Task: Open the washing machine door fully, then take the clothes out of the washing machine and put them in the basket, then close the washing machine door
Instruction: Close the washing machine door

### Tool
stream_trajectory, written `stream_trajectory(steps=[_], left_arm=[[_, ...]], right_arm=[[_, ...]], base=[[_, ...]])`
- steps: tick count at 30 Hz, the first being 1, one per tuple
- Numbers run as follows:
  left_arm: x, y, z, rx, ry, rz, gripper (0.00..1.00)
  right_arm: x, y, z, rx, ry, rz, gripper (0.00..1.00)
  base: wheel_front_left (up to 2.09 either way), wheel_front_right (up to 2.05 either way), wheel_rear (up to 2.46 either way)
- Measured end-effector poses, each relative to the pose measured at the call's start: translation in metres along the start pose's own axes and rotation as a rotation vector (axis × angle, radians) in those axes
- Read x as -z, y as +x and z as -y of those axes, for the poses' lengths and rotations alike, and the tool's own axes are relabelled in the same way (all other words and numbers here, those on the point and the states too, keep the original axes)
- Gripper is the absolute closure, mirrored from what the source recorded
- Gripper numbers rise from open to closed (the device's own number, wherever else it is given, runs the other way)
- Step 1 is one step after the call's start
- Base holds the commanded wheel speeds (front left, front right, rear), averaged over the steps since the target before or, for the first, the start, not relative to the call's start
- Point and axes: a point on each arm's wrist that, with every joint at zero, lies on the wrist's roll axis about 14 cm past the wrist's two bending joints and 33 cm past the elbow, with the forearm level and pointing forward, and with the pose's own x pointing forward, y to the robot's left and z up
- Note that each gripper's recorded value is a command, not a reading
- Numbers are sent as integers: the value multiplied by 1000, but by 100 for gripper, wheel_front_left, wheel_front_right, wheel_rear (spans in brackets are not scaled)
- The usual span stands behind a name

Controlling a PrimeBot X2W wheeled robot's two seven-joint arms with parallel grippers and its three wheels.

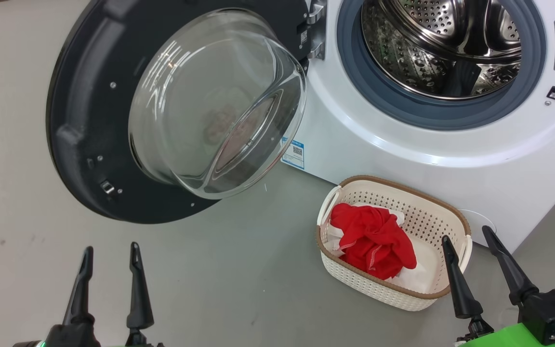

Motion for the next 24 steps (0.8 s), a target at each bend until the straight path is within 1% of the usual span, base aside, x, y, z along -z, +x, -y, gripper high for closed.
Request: stream_trajectory(steps=[1, 2, 4, 7, 10, 15, 19, 21, 24], left_arm=[[0, 0, 0, 0, 0, 1, 0], [0, 0, 0, 0, 0, 0, 6], [0, 0, 0, -1, 0, -1, 100], [-1, 2, -1, -9, -15, 1, 100], [-11, 8, -11, -43, -39, 31, 100], [-42, 30, -24, -93, -114, 134, 100], [-55, 49, -34, -118, -248, 183, 100], [-60, 61, -41, -133, -342, 197, 100], [-64, 80, -51, -151, -452, 201, 100]], right_arm=[[0, 0, 0, 0, 0, -1, 0], [1, 0, 0, 0, 1, -4, 0], [1, 0, 1, 1, 1, -5, 0], [2, 0, 2, 4, 2, -8, 0], [2, 0, 3, 8, 3, -7, 0], [3, -2, 8, 23, 3, -15, 0], [3, -5, 14, 39, -7, -24, 0], [2, -7, 17, 50, -9, -25, 0], [2, -10, 23, 68, -11, -29, 0]], base=[[0, 0, 0], [0, 0, 0], [0, 0, 0], [0, 0, 0], [0, 0, 0], [0, 0, 0], [0, 0, 0], [0, 0, 0], [0, 0, 0]])
